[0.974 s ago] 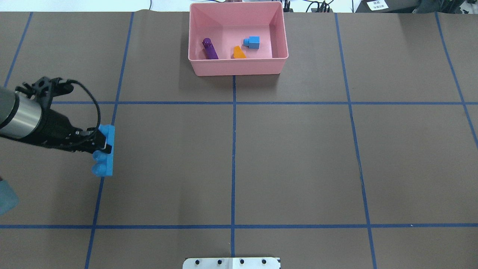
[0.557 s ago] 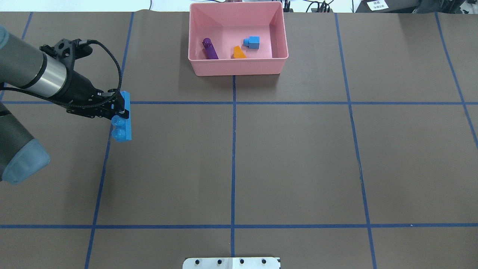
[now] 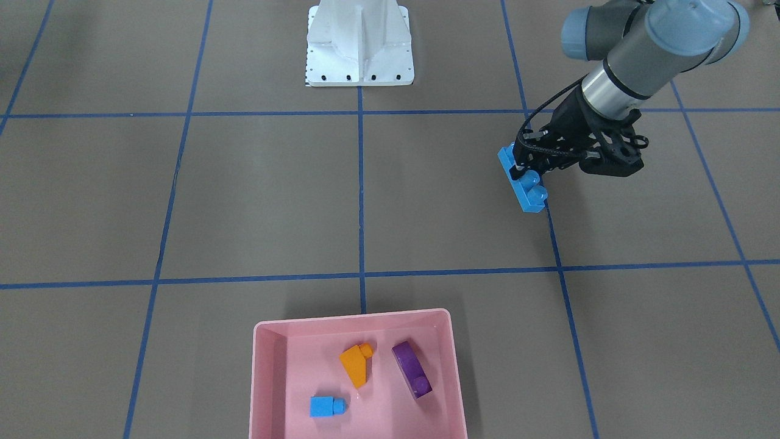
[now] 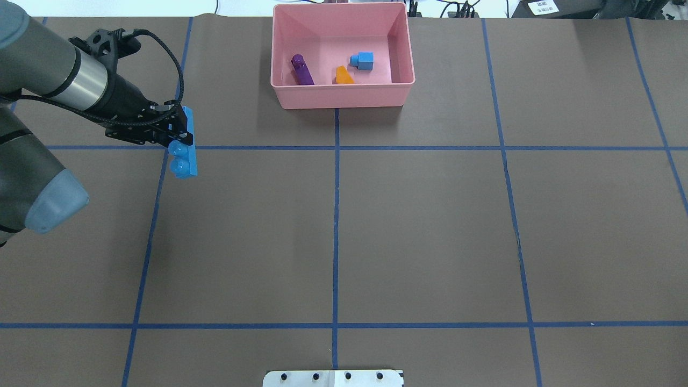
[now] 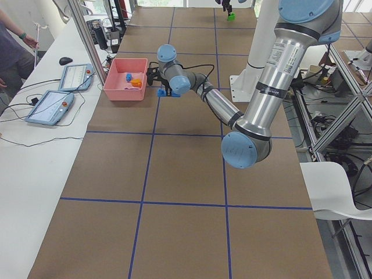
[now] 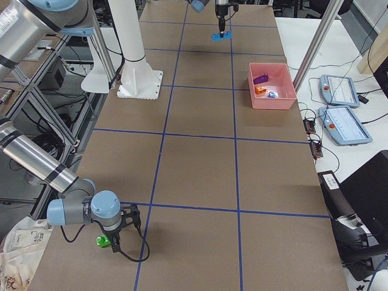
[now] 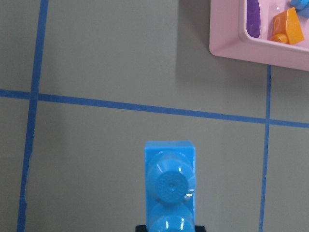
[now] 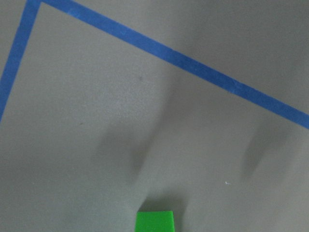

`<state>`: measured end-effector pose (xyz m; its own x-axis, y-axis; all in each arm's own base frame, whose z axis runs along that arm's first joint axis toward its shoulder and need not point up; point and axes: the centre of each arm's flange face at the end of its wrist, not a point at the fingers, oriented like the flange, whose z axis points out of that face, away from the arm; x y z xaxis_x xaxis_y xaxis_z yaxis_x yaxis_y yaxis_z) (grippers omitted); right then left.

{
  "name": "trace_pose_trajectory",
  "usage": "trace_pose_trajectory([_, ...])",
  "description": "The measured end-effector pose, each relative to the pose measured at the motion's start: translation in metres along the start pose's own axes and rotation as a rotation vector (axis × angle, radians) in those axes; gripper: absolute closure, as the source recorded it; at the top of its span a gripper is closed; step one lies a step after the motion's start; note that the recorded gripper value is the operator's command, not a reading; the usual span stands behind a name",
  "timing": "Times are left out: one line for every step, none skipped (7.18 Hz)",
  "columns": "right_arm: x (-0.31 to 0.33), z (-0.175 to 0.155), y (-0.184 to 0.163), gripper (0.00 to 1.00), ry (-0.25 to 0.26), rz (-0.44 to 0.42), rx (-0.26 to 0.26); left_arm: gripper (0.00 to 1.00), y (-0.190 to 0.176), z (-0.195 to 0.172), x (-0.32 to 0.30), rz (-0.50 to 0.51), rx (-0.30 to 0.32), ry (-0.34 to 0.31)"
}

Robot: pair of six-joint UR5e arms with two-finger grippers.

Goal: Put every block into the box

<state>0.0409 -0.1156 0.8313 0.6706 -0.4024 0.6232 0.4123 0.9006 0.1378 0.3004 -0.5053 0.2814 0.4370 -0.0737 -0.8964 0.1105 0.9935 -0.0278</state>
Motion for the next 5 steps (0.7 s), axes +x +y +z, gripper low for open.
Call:
trace_pose_trajectory([0.002,0.004,0.002,0.02,-0.012,0.006,-0.005,1.0,-0.004,0.001,0.004,0.002,0.003,0.002])
trace_pose_trajectory([0.003,0.008,0.003,0.03,-0.031,0.011,-0.007,1.0,-0.017,0.006,0.019,0.003,0.009,0.005])
trace_pose_trajectory([0.004,0.011,0.001,0.09,-0.054,0.014,-0.006,1.0,-0.041,0.016,0.044,0.0,0.016,0.008])
trace_pose_trajectory([0.004,0.013,-0.001,0.27,-0.073,0.016,-0.004,1.0,-0.063,0.023,0.063,-0.007,0.024,0.006])
trace_pose_trajectory([0.006,0.016,-0.002,0.39,-0.085,0.019,-0.004,1.0,-0.083,0.027,0.08,-0.014,0.041,0.001])
